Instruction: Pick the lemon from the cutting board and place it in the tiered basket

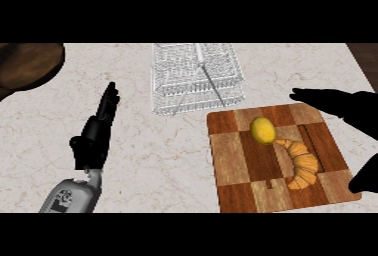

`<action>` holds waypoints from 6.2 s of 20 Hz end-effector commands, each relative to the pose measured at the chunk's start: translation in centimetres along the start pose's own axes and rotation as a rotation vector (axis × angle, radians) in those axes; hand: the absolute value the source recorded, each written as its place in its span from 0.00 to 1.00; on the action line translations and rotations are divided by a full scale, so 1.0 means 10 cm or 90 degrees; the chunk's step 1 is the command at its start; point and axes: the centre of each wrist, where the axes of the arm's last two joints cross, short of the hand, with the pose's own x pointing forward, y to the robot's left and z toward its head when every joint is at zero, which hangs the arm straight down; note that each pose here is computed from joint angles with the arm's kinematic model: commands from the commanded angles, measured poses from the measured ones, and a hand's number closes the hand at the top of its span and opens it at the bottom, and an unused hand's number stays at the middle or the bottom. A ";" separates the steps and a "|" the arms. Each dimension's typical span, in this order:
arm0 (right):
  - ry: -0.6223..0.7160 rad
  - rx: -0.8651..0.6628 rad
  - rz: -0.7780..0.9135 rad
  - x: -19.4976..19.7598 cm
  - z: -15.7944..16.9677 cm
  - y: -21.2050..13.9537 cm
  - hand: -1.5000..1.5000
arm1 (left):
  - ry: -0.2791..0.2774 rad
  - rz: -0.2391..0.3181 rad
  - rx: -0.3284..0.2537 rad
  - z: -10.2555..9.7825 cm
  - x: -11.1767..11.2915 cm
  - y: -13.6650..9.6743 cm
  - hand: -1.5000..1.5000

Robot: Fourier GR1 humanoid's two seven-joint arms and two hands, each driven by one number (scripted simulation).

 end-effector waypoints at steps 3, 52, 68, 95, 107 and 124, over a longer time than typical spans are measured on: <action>-0.029 -0.002 0.061 0.09 0.02 0.10 0.00 | -0.002 -0.016 0.009 -0.03 -0.09 0.19 0.50; 0.021 0.025 0.022 -0.43 -1.09 1.03 0.00 | -0.004 0.001 -0.006 -0.10 0.20 0.00 0.50; 0.009 0.035 -0.002 -0.31 -1.48 1.05 0.00 | -0.007 0.008 -0.016 0.02 0.17 -0.01 0.50; 0.326 -0.056 0.211 1.35 -1.89 1.53 1.00 | -0.015 -0.004 -0.046 0.00 0.02 -0.18 0.50; 0.391 -0.327 0.171 2.53 -1.45 0.62 1.00 | 0.006 -0.001 -0.025 -0.05 -0.01 -0.22 0.50; 0.343 -0.422 -0.077 2.96 -1.17 -0.79 1.00 | -0.002 -0.003 -0.026 -0.06 0.05 -0.20 0.50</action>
